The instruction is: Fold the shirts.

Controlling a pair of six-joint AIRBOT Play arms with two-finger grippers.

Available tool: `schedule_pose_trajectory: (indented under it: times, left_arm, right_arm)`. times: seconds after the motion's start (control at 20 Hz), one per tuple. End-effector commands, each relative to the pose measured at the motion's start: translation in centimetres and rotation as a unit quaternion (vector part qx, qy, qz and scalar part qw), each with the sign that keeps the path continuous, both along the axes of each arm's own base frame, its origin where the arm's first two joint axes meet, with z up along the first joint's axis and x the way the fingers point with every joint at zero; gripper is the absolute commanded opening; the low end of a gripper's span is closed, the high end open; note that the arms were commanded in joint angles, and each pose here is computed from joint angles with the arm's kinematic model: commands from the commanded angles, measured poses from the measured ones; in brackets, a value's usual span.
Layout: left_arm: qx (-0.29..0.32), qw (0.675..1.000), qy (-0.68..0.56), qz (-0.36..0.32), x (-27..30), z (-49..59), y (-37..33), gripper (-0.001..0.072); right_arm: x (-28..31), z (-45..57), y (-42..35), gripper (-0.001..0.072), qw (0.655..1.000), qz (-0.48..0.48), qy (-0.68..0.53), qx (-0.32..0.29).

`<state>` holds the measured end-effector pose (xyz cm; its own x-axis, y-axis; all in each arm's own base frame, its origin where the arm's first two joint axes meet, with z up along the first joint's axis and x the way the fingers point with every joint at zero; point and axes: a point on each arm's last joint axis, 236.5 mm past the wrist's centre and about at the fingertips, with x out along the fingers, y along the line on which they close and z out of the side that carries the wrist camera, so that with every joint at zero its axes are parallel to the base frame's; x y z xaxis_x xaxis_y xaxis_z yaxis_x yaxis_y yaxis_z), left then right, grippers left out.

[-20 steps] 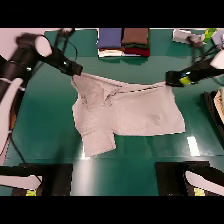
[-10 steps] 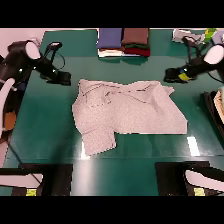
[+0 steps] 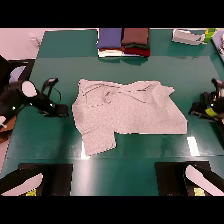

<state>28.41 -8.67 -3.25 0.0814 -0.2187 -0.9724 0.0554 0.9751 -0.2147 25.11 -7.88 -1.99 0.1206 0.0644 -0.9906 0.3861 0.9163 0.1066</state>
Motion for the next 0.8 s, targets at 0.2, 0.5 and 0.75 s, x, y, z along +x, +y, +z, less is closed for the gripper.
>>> schedule_pose_trajectory:
  times: [0.2, 0.5, 0.75]
  left_arm:
    - [-0.02, 1.0, 0.001, 0.018, -1.1, -1.4, -0.6, 0.0503]
    - [-0.023, 1.0, -0.002, 0.02, -0.9, -1.4, -0.8, 0.0504]
    - [-0.071, 0.997, -0.005, 0.034, 0.2, -1.8, -3.0, 0.0505]
  right_arm:
    - [-3.0, -6.1, 3.1, 0.0526, 0.997, 0.01, 0.059, 0.054]
    - [-2.0, -7.4, 5.3, 0.0014, 0.994, 0.073, 0.066, 0.041]
    - [-0.7, -5.4, 5.1, 0.0014, 0.997, 0.077, 0.015, 0.023]
